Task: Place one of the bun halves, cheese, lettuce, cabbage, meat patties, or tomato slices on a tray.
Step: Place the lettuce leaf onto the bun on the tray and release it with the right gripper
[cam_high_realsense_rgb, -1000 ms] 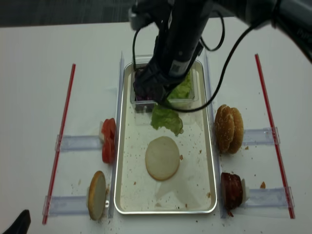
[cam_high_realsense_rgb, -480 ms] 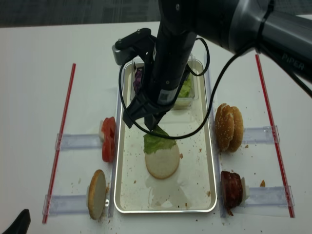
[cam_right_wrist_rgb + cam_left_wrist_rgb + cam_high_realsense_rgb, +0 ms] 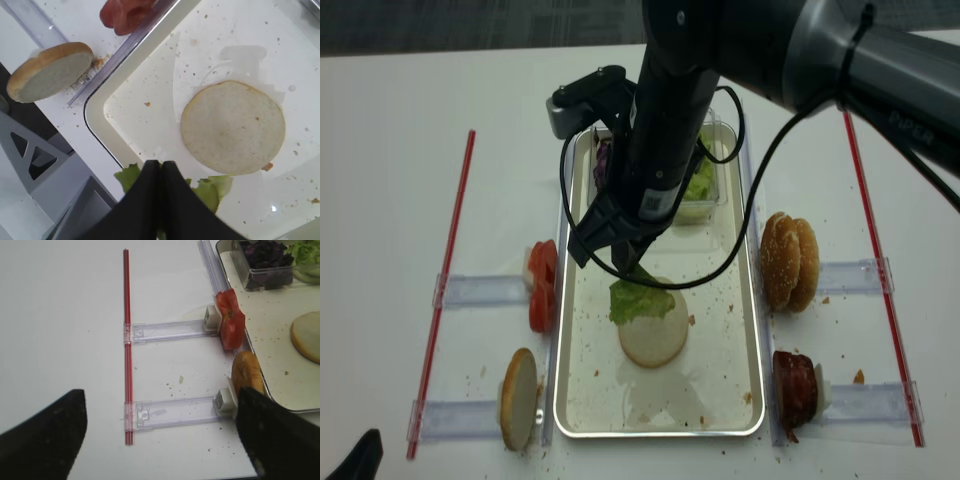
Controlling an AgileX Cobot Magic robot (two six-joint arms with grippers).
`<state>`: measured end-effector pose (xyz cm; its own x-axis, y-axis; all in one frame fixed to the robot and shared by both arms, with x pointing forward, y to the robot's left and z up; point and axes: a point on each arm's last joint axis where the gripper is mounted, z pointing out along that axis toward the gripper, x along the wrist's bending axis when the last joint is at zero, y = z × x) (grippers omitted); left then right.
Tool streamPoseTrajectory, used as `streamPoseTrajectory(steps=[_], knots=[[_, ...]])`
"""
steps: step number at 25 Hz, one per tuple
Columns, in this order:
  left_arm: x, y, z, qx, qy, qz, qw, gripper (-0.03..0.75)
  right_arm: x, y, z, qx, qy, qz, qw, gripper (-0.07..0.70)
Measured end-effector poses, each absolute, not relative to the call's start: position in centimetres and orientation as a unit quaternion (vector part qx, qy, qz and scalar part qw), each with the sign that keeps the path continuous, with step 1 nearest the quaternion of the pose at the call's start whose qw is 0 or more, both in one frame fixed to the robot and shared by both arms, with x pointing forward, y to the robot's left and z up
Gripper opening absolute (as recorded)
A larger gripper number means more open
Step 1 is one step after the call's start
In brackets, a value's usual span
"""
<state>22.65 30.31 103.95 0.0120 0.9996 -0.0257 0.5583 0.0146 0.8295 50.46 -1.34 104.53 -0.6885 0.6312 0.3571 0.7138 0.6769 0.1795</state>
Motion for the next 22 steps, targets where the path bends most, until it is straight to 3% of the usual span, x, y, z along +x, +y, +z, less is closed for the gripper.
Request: streamPoseTrajectory(steps=[22], knots=[[22.7,30.3,103.9,0.624,0.625,0.322,0.342,0.563,52.0,-0.1,98.1,-0.373,-0.910,-0.088,0.157,0.047]])
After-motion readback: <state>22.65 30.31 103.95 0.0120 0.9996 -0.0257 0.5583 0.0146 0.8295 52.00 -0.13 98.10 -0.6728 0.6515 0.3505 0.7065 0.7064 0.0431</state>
